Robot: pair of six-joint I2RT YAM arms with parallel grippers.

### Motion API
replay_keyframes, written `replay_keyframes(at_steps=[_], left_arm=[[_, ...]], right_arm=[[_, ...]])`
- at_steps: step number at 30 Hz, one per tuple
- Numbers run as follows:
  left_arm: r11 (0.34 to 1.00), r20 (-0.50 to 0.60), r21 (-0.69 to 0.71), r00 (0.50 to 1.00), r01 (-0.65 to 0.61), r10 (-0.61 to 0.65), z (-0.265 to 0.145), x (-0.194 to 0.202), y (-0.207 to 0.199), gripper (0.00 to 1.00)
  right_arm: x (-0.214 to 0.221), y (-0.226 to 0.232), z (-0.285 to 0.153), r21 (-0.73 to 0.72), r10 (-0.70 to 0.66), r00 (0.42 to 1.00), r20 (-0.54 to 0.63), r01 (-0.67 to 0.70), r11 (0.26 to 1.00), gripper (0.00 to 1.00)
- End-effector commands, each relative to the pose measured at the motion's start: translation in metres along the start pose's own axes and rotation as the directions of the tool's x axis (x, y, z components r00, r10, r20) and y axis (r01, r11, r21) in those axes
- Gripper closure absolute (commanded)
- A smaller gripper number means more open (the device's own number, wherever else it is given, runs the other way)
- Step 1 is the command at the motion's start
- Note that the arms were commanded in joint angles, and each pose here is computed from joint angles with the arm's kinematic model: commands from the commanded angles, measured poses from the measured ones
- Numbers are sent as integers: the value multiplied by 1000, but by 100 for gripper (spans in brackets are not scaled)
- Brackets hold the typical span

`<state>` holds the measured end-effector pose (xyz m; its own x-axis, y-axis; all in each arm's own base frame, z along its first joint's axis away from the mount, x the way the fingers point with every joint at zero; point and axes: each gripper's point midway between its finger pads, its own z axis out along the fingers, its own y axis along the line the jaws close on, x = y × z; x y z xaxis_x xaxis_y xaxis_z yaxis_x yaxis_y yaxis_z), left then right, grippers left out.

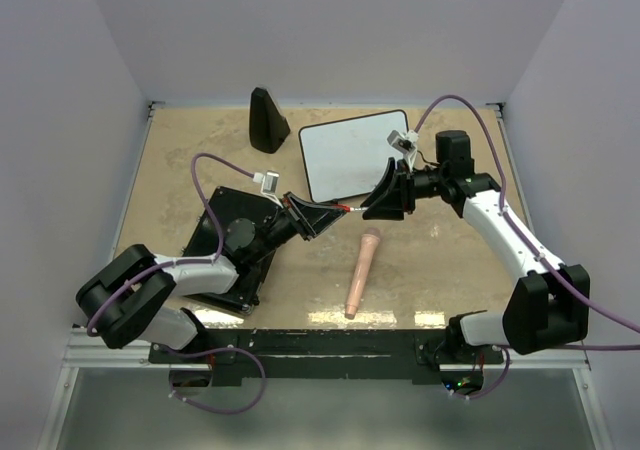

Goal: Write a sentence on the whiteboard
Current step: Open the whiteboard marker at the center of the board.

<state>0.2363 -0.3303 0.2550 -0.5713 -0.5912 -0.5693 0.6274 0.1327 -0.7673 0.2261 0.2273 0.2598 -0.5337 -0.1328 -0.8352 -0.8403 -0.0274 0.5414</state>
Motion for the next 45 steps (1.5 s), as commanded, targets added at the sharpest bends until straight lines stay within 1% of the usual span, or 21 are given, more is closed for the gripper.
replay_keyframes(at_steps=[1,3,4,11,12,15,18,19,20,22,23,24,26,27,30,31,33,34,37,42,45], left_arm=[[987,144,146,989,-62,41,6,-34,-39,100],[987,154,146,987,-65,42,6,-36,-40,100],[987,155,146,987,-65,42,5,-36,-40,100],[985,170,159,985,-61,34,5,-38,-41,100],[986,168,155,985,-61,35,5,-38,-39,100],[986,166,156,985,-66,40,5,-37,-39,100],[986,159,151,986,-75,51,3,-35,-38,99],[985,153,152,986,-82,59,2,-34,-39,90],[986,146,143,987,-88,67,1,-34,-38,66],[987,111,114,989,-115,102,-4,-30,-33,44],[987,96,102,989,-126,116,-7,-29,-31,28],[987,77,84,989,-135,128,-12,-26,-26,24],[984,48,61,985,-170,167,-23,-26,-24,15],[983,28,37,983,-181,180,-31,-23,-17,13],[966,-58,-19,965,-256,255,-43,-21,-7,9],[951,-136,-38,944,-308,300,-50,-13,1,9],[920,-199,-6,902,-392,383,-48,-11,-3,9],[919,-286,-20,883,-393,371,-53,2,7,9],[897,-372,61,824,-439,428,-52,13,3,9],[857,-416,149,755,-494,508,-40,25,-3,9],[863,-464,187,732,-469,499,-29,41,1,10]], right_arm=[[-5,24,4,-100,-19,1000,3,19,995,56],[-5,24,4,-101,-22,1000,3,22,995,60],[-6,25,4,-101,-27,1000,4,27,995,66],[-4,27,7,-116,-36,999,-2,35,993,74],[-4,28,7,-117,-36,999,-2,35,993,85],[-4,29,7,-117,-46,999,-2,46,992,100],[-5,30,7,-103,-75,997,2,75,992,100],[-6,31,7,-101,-90,996,3,90,991,100],[-6,32,6,-94,-92,996,0,92,991,100],[-6,20,5,-13,-199,980,-23,198,980,100],[-1,23,0,29,-173,982,-69,175,984,100],[2,11,-3,49,-305,945,-118,312,949,100],[15,6,-12,87,-283,934,-219,307,948,100],[21,1,-15,55,-366,893,-261,393,918,100],[45,-1,-20,-2,-336,881,-333,356,935,100],[48,-2,-20,-4,-340,875,-345,361,932,100],[55,-6,-22,-3,-359,851,-384,387,922,100],[57,-4,-18,-15,-364,845,-392,390,921,100],[55,2,-11,-40,-382,835,-397,400,916,100],[48,5,-2,-37,-387,835,-391,406,913,100],[52,8,4,-54,-373,845,-384,383,922,100]])
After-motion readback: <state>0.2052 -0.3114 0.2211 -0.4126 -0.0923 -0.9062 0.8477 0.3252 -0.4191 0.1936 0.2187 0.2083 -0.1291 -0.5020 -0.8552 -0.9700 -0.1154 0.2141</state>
